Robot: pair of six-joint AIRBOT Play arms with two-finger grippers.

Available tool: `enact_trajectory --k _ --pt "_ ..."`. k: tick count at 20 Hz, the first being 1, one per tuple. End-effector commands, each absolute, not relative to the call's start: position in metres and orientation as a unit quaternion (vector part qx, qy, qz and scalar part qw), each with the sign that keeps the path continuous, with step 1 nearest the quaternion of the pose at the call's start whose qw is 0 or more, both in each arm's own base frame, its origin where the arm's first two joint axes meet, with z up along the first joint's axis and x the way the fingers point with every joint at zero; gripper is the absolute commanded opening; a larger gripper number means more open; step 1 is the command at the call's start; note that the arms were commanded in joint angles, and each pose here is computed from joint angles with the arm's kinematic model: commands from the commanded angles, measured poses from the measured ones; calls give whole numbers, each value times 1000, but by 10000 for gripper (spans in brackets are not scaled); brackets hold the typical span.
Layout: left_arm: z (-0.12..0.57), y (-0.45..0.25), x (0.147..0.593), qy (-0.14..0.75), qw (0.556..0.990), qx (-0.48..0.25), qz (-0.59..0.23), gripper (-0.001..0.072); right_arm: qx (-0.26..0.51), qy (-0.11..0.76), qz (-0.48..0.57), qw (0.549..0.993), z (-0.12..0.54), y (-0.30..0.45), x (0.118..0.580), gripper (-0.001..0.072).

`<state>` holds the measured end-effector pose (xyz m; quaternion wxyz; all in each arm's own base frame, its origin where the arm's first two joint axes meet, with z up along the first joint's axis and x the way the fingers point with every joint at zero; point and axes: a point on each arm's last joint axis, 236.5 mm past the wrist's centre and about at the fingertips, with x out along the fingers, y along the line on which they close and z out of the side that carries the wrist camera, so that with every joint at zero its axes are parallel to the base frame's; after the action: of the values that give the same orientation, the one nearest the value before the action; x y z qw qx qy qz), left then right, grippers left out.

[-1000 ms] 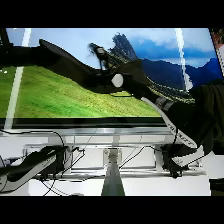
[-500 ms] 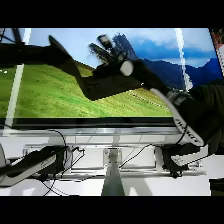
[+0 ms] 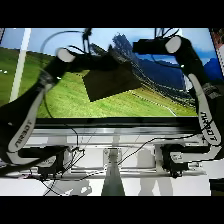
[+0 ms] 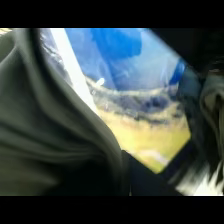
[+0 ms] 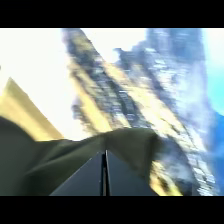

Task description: Fold the clothes and pants, and hang the long-sleeved shirts on hangers.

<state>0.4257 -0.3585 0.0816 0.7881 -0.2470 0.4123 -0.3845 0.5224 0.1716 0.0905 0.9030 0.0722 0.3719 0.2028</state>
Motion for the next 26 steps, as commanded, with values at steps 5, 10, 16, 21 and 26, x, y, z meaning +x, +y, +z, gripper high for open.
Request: enact_trajectory --k 5,10,16,21,26 --pt "78 -366 448 369 818 -246 -366 697 41 406 121 905 65 75 533 10" --pt "113 -352 444 328 833 -201 -398 697 86 557 175 807 -29 59 487 9" --pt "120 -349 444 322 835 -203 -398 697 210 576 321 722 -62 130 467 615" --pt "116 -347 445 323 839 -189 -397 697 243 621 290 687 -99 170 458 623" --pt "111 -346 442 327 839 -173 -400 696 214 641 322 663 -112 220 435 623"
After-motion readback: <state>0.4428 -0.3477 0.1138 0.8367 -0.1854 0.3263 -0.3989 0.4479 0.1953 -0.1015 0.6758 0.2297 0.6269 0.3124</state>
